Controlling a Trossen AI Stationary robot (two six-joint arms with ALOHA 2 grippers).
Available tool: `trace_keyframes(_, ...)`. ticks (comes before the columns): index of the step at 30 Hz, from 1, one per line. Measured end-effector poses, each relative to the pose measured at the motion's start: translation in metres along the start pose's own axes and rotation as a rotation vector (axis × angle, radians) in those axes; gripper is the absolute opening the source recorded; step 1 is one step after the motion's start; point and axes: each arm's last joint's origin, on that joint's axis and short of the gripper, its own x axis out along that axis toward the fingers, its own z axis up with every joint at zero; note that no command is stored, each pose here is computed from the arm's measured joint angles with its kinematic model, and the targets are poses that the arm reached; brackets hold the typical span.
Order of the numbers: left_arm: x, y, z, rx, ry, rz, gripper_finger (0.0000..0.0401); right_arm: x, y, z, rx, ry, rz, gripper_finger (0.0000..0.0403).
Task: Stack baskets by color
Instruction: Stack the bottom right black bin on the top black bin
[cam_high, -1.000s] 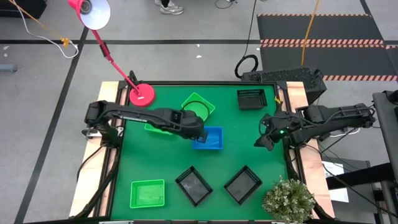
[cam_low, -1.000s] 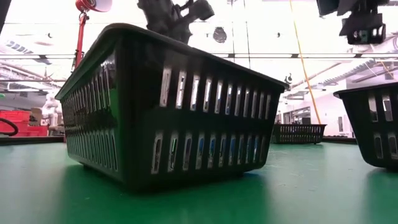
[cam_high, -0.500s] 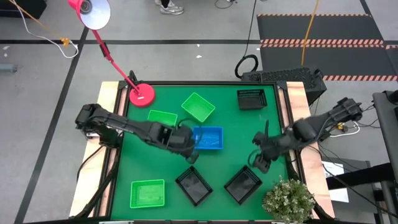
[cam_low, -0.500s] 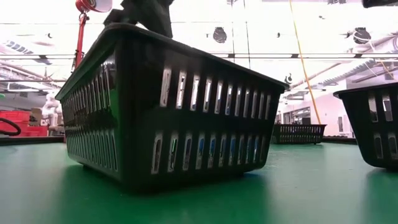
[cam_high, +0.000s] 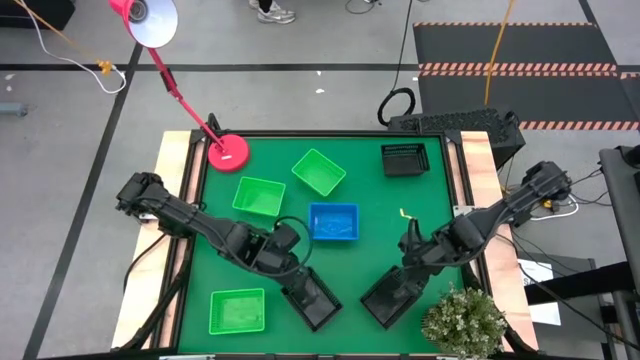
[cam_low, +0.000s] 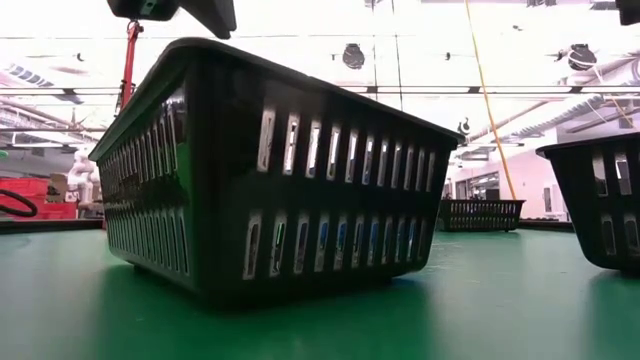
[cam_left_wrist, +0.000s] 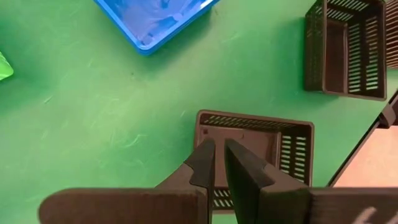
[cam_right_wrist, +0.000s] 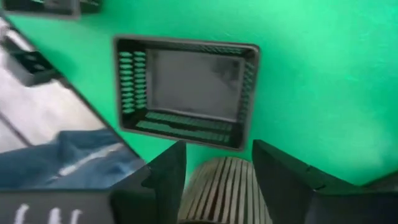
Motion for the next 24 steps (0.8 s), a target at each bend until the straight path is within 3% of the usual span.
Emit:
trace_keyframes(9,-0.002,-0.003,-0.006,0.013,0.004,-0.013,0.0035,0.023,-0.006,0.007,-0.036,0.029,-0.122,0.0228)
trace_keyframes(24,-0.003,-0.008,-0.010,0.001,-0.011,-0.054,0.0035,0.070,-0.022,0.012,-0.020,0.067,-0.062,0.0236)
